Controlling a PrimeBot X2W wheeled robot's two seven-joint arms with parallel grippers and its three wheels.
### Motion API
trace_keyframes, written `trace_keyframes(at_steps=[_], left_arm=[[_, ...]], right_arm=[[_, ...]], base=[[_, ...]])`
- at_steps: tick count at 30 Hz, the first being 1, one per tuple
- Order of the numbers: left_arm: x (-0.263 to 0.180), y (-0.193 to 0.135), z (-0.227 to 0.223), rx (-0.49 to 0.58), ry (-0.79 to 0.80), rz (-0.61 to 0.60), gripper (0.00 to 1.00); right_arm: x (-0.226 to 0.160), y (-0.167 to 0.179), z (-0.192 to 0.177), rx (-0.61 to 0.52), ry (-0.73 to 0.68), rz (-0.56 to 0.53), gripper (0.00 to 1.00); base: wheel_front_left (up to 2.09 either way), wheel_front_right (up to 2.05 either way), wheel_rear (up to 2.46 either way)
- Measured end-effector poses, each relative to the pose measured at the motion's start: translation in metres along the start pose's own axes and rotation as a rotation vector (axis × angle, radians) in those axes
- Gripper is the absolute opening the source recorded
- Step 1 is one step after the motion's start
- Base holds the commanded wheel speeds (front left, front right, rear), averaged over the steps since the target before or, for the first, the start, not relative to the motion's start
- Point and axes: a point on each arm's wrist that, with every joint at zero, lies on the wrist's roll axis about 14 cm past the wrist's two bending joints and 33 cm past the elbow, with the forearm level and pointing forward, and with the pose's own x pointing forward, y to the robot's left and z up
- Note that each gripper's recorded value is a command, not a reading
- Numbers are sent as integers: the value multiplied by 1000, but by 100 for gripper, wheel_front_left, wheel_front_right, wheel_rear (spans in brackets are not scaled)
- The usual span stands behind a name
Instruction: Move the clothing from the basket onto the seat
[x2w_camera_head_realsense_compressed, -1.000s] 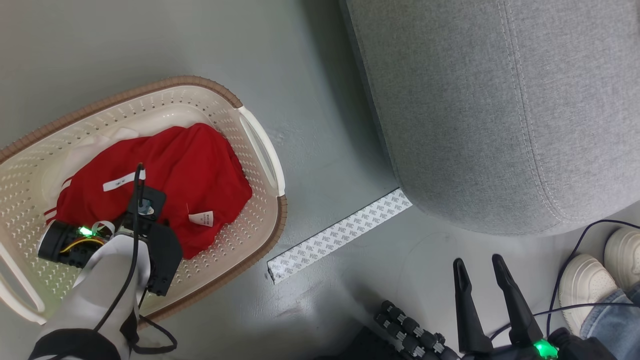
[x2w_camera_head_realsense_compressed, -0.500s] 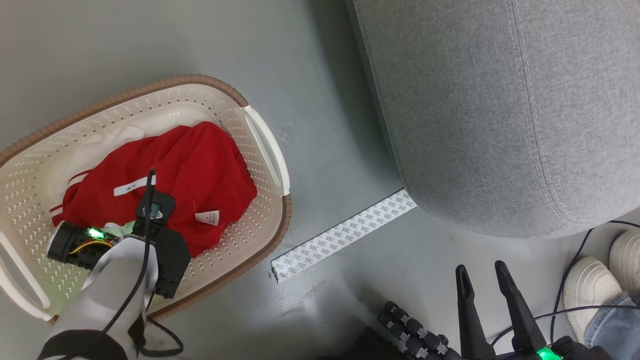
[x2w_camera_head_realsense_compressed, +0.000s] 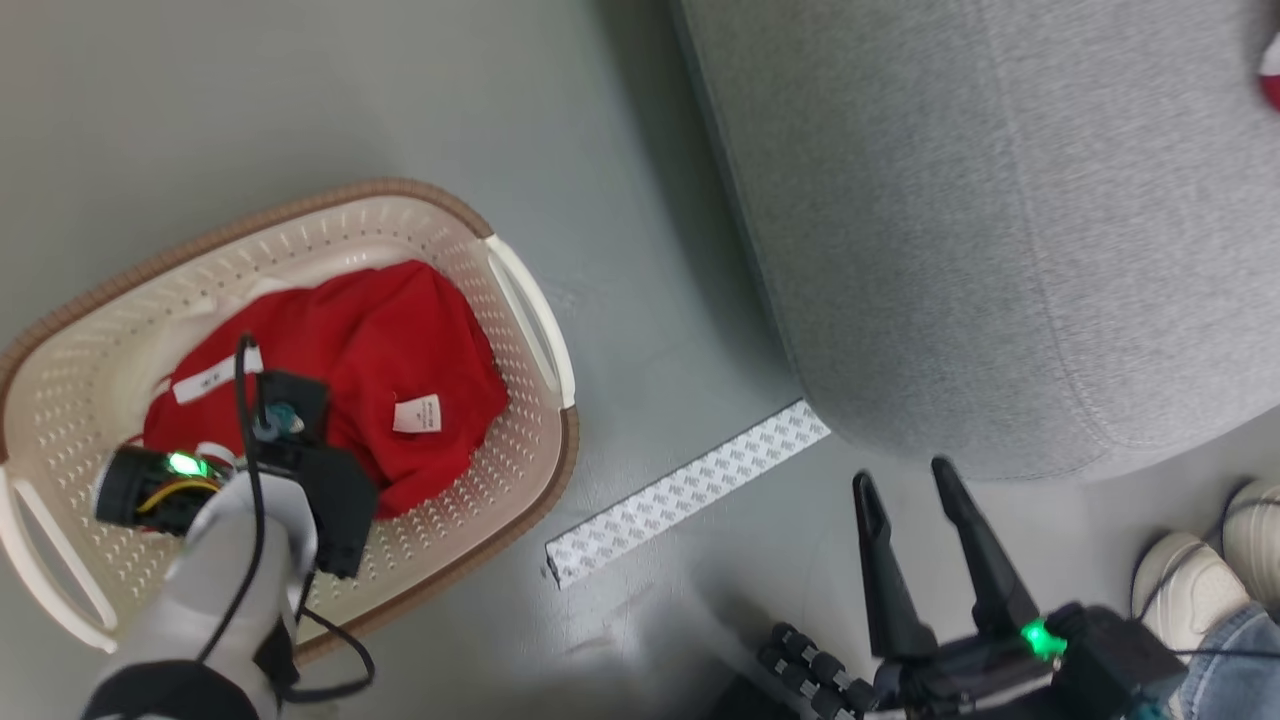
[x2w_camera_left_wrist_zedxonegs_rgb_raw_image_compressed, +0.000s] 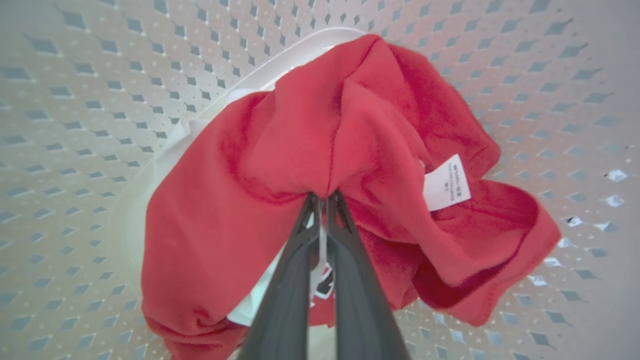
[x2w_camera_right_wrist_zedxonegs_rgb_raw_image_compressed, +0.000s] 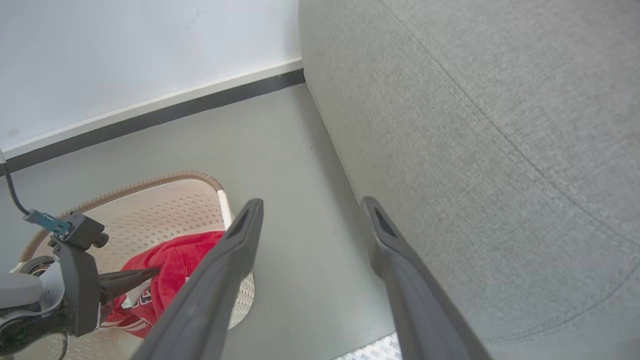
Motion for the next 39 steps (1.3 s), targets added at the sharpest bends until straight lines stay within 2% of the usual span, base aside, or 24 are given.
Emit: trace_keyframes(at_steps=[6, 9, 13, 18, 31, 33, 37, 39], left_arm=[[-16, -22, 29, -55, -96, -32, 0], [-31, -23, 48, -92, -153, -30, 0], [-58, -22, 68, -85, -216, -23, 0], [-99, -21, 99, -101, -316, -5, 0], [-208, -23, 162, -94, -536, 88, 0], [-243, -25, 181, -80, -606, 120, 0], [-277, -27, 198, -59, -672, 147, 0], [-306, -25, 223, -34, -750, 174, 0]], right_arm=[[3, -4, 14, -50, -46, 9, 100], [3, -5, 22, -83, -73, 18, 100], [2, 1, 39, -111, -132, 48, 100], [-2, 18, 61, -119, -208, 107, 100], [-37, 68, 84, -122, -311, 263, 100], [-49, 87, 97, -133, -357, 320, 100], [-63, 104, 103, -144, -381, 374, 100], [-71, 119, 109, -152, -402, 423, 100]], base=[[0, 0, 0], [0, 0, 0], [0, 0, 0], [0, 0, 0], [0, 0, 0], [0, 0, 0], [0, 0, 0], [0, 0, 0]])
